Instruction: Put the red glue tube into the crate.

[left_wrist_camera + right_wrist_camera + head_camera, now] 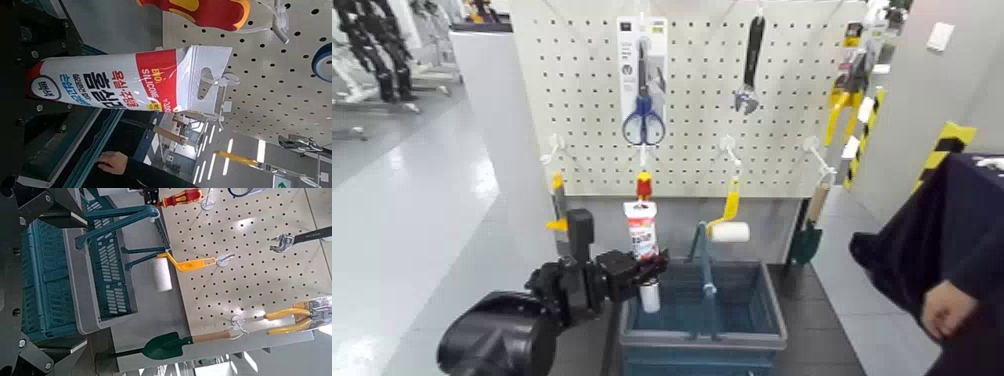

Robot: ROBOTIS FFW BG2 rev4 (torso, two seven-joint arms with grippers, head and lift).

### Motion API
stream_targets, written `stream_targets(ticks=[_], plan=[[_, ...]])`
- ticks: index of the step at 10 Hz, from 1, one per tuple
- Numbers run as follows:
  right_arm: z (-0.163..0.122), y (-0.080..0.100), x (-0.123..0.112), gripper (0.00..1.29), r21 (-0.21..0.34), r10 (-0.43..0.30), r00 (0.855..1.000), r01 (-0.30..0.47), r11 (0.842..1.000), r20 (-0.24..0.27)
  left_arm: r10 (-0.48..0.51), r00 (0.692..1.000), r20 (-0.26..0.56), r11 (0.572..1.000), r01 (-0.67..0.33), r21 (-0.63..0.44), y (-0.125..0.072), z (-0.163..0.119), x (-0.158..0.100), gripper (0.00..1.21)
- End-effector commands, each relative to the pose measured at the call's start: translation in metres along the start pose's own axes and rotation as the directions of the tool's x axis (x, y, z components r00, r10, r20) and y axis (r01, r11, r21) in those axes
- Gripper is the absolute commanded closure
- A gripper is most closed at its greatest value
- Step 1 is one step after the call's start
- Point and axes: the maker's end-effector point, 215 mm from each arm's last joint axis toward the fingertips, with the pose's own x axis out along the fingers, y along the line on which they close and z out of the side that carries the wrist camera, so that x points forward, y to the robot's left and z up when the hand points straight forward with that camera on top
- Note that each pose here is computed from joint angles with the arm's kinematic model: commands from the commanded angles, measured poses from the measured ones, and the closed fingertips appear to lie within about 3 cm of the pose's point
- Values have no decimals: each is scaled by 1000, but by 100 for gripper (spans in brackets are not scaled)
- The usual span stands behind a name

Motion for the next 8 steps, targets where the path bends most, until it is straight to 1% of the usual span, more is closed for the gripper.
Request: stream_targets(ticks=[1, 2, 3, 8], plan=[[0, -1, 0, 23, 1, 0, 1000, 0, 1000, 0, 9, 1000, -19, 1000, -9, -8, 3, -8, 1, 84], [0, 0, 0, 23, 1, 2, 1000, -2, 1000, -1, 12, 1000, -20, 1000, -12, -9, 4, -10, 0, 15], [-1, 0, 0, 23, 2, 1, 1000, -1, 1000, -4, 10, 1000, -23, 1000, -10, -10, 4, -11, 0, 0], [-1, -1, 1, 23, 5, 0, 1000, 0, 1000, -3, 7, 1000, -21, 1000, -7, 1, 3, -7, 2, 0]])
